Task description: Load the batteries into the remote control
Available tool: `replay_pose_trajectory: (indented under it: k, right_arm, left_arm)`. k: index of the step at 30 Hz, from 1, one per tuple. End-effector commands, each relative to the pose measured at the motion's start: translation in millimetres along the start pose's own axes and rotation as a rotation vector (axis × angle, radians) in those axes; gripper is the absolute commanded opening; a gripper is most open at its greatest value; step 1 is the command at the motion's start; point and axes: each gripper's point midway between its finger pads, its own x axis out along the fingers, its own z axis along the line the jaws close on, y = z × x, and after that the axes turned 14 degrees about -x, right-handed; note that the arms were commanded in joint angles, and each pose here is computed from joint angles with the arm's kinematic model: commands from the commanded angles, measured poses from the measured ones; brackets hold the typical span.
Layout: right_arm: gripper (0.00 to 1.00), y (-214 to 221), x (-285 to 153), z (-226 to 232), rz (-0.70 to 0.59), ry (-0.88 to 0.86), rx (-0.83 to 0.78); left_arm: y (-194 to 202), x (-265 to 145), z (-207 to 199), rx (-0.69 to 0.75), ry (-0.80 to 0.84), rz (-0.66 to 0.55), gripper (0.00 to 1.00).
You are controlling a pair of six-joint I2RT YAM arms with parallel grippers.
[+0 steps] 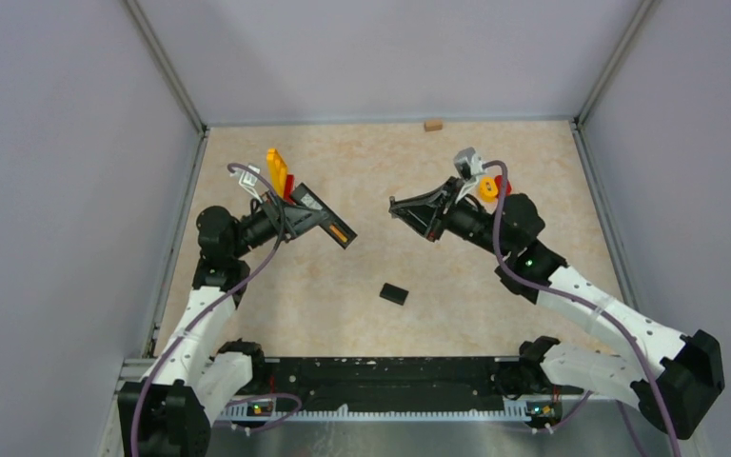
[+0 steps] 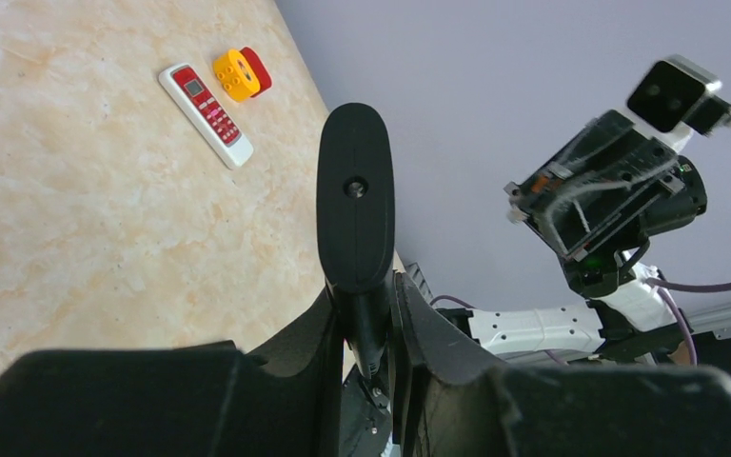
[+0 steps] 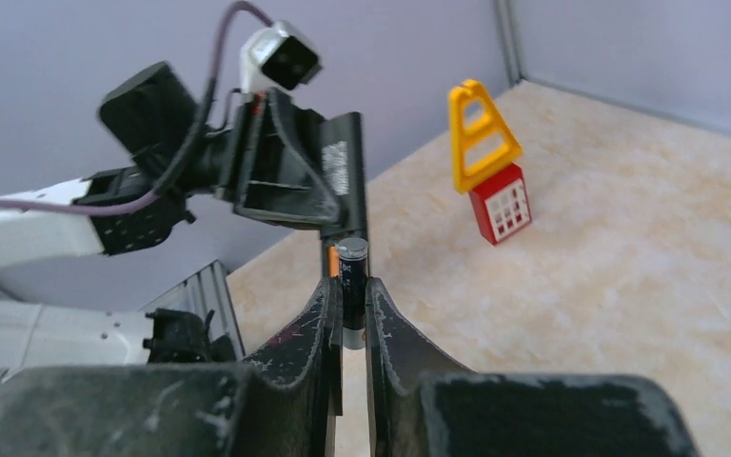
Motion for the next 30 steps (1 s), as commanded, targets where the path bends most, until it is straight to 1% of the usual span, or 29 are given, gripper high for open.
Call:
replay_pose_trajectory:
  k: [1,8,15,19,27,28,30]
  right_arm:
    - [0.00,-42.3,-10.3,50.9,-0.184,-0.248,-0.196]
    - [0.00,-36.2,-14.4,86.6,-0.238,-0.380,-0.352]
    - [0.00,-26.0,-9.7,92.3,-0.225,-0.388,-0.472]
    - [0.00,-20.4,-7.6,91.4,-0.207,-0.382,-0.513]
    - [0.00,-16.0,-4.1,79.9,-0.179,-0.309,-0.504]
    - [0.00,-17.4,-2.5,76.3,-0.171,-0.283,-0.478]
    - [0.00,-23.4,4.0,68.7,-0.110,-0.218,-0.363]
  left_arm:
    - [-1.6,1.4,-15.9,0.041,0.053,0.013,0.00]
    - [-1.6,2.8,-16.8,0.034,0.062,0.021,0.00]
    - [-0.6,2.2,-17.5,0.045,0.070,0.022,0.00]
    - [-1.8,2.2,-16.8,0.048,0.073,0.009,0.00]
    - [-2.1,2.4,-17.3,0.050,0.079,0.007,0.00]
    - [-2.5,2.5,-17.4,0.048,0.079,0.006,0.00]
    - [-2.2,2.7,-18.6,0.038,0.081,0.011,0.00]
